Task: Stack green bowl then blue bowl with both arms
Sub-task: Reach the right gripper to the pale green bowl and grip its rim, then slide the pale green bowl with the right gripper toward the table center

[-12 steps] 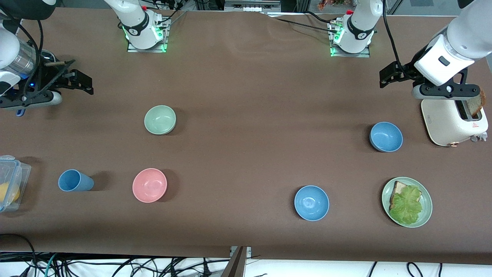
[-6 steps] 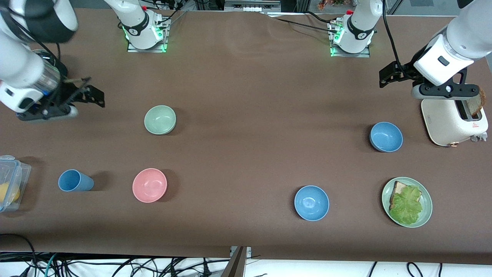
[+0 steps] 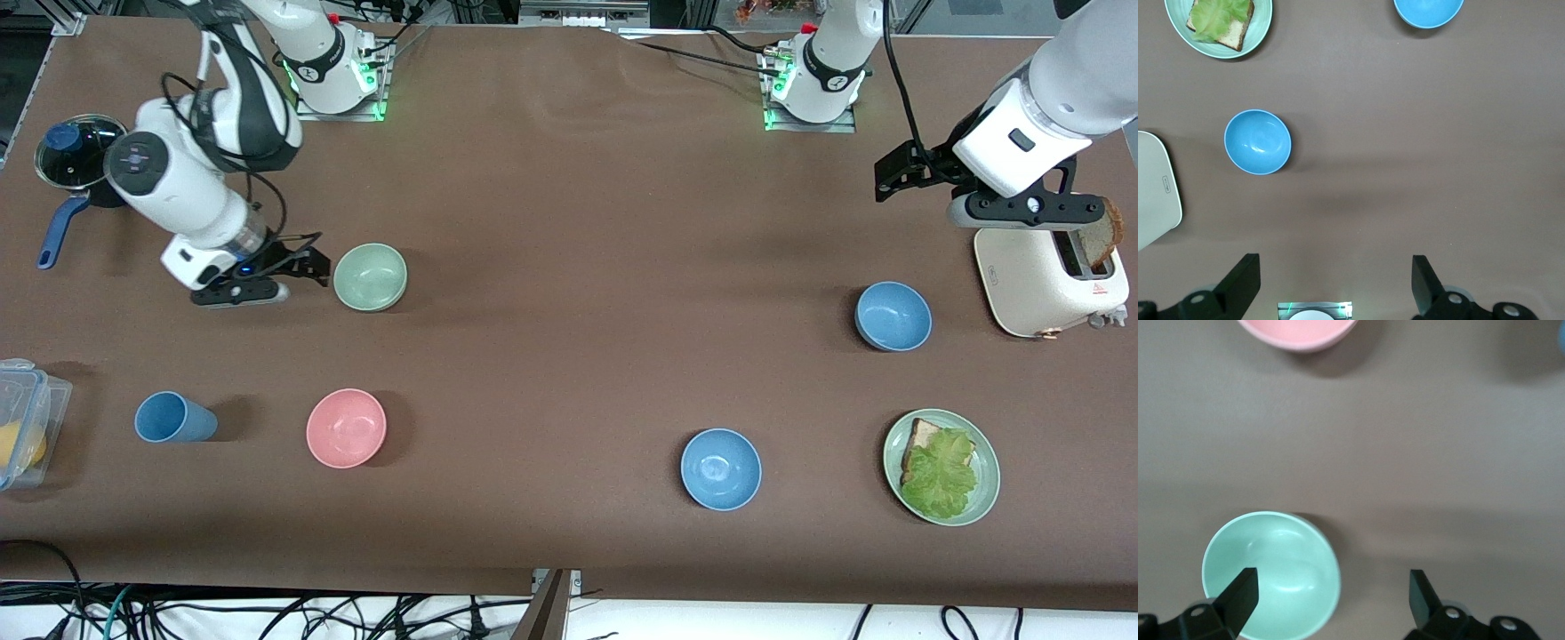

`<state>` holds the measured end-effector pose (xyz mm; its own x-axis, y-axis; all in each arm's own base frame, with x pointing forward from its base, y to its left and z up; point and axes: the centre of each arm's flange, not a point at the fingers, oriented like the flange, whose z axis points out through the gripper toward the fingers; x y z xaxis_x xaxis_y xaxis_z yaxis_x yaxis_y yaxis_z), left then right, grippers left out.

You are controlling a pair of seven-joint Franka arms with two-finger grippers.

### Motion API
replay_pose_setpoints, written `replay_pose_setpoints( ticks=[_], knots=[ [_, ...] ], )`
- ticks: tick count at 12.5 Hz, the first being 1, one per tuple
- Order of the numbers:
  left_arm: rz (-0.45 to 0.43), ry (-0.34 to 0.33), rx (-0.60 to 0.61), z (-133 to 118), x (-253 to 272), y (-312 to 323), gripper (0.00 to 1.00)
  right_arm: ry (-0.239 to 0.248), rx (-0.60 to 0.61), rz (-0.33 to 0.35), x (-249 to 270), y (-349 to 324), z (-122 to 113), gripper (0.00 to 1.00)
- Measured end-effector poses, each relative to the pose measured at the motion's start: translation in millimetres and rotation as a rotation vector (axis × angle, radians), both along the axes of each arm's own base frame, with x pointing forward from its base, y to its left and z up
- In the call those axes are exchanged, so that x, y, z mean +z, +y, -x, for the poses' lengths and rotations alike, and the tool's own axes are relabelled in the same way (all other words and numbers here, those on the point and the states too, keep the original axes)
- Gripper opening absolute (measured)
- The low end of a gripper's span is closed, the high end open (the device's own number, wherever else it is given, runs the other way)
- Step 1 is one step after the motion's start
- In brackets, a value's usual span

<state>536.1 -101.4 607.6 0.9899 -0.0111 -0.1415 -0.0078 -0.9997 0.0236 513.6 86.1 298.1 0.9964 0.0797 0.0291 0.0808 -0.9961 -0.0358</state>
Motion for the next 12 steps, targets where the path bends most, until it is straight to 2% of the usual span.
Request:
replay_pose_setpoints(
  ticks=[6,7,8,10,12],
  knots=[
    [-0.001,0.004,-0.004,0.9,-0.3,-2.1,1.00,0.040,-0.018,-0.031,-61.3,6.3,11.9,0.96],
    [-0.001,0.004,-0.004,0.9,-0.3,-2.1,1.00,0.046,-0.019,-0.033,-67.7,6.3,14.6,0.89],
    [-0.001,0.004,-0.004,0.9,-0.3,-2.1,1.00,0.048,-0.020,-0.036,-74.2,6.3,17.1,0.88],
    [-0.001,0.004,-0.004,0.9,-0.3,-2.1,1.00,0.057,-0.023,-0.041,-85.3,6.4,20.3,0.69],
    [-0.001,0.004,-0.004,0.9,-0.3,-2.1,1.00,0.065,-0.031,-0.042,-88.7,6.1,21.1,0.43]
  ],
)
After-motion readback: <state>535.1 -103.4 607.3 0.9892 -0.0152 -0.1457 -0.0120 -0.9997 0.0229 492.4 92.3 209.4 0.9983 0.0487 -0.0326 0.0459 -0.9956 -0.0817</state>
